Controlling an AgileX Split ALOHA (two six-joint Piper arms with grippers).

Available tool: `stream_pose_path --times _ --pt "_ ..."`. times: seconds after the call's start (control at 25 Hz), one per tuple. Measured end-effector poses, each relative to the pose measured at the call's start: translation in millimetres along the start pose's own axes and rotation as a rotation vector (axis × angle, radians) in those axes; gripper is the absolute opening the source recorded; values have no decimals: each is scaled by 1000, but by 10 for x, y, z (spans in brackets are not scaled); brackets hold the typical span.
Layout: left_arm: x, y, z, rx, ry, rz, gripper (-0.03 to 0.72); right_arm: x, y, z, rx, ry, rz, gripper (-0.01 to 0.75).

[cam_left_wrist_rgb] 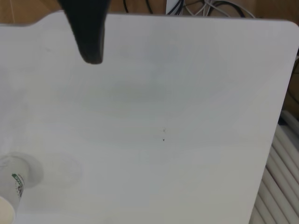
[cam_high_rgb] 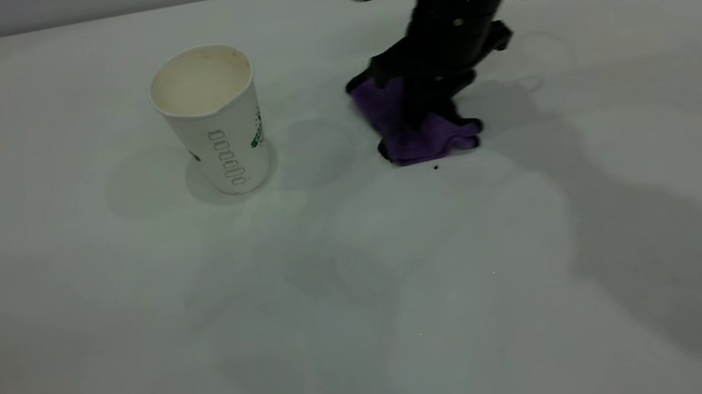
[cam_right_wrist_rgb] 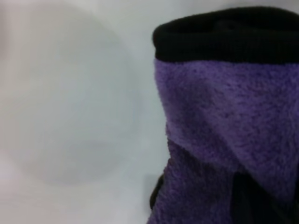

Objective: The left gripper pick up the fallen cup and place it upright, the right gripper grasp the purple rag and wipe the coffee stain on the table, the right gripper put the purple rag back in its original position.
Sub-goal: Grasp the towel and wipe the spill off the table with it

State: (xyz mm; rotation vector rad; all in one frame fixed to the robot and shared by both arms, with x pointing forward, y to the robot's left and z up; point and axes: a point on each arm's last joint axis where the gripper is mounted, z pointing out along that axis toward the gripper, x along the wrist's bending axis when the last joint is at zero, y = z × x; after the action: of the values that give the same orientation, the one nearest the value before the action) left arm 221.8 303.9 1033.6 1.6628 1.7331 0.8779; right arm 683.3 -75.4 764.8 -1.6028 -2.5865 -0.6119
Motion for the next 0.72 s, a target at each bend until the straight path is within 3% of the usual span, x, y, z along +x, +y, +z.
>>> stream_pose_path --times 0.24,0.4,0.56,0.72 --pt "0 0 0 0 0 0 504 350 -78 71 86 52 -60 56" --pt "0 0 0 0 0 0 504 519 -211 94 214 105 -87 56" --pt "0 0 0 0 0 0 504 620 -325 105 318 148 -131 56" --pt "0 0 0 0 0 0 504 624 -333 114 322 135 -154 56"
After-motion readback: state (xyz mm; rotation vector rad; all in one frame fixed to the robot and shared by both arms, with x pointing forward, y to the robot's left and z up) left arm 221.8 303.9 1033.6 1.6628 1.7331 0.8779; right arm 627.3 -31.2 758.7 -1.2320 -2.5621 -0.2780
